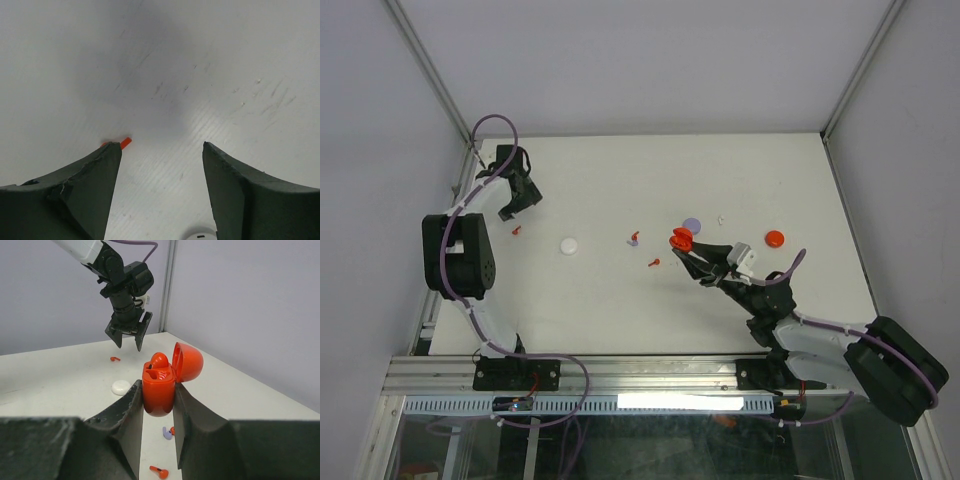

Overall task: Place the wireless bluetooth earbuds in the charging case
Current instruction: Adjust the earbud at the center of the board.

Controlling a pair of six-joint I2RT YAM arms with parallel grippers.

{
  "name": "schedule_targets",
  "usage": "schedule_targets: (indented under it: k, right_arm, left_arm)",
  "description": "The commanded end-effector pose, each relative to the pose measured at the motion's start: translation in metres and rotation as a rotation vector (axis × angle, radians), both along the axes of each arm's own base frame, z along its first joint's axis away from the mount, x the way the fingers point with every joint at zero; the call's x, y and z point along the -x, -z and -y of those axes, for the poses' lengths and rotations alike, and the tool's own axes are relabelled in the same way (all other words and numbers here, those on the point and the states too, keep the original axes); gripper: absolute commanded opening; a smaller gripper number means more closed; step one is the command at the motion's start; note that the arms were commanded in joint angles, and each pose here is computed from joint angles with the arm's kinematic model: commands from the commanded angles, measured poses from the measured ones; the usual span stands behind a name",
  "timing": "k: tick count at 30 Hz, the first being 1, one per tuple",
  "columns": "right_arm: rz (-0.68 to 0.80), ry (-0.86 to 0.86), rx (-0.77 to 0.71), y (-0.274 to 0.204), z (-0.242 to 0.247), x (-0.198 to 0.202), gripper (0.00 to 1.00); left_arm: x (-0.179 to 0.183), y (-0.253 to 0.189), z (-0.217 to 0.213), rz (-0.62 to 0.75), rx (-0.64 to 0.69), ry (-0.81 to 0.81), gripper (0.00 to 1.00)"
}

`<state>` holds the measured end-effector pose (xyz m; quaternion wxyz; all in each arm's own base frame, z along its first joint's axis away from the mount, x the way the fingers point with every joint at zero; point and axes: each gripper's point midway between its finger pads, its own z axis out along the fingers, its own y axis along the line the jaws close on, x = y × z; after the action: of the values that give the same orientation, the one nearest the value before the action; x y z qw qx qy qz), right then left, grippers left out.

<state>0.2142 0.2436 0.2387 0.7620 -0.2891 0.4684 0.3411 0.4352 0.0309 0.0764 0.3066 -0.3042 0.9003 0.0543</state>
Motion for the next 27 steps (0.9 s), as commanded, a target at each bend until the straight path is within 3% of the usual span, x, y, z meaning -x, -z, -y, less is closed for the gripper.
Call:
schedule_targets:
  k: [1, 15, 27]
  right_arm:
    - [0.053, 0.003, -0.025, -0.014, 0.004, 0.004, 0.0]
    - [0.054, -0.005, -0.016, -0.013, 0.003, 0.006, 0.0]
    - [0.054, -0.002, -0.021, -0.016, 0.004, 0.006, 0.0]
  left_arm:
    - [-0.025, -0.009, -0.008, 0.032, -0.027, 0.031, 0.68]
    - [-0.02, 0.041, -0.009, -0.108, -0.022, 0.068, 0.67]
    - [0.018, 0.04, 0.003, -0.181, 0.009, 0.101, 0.65]
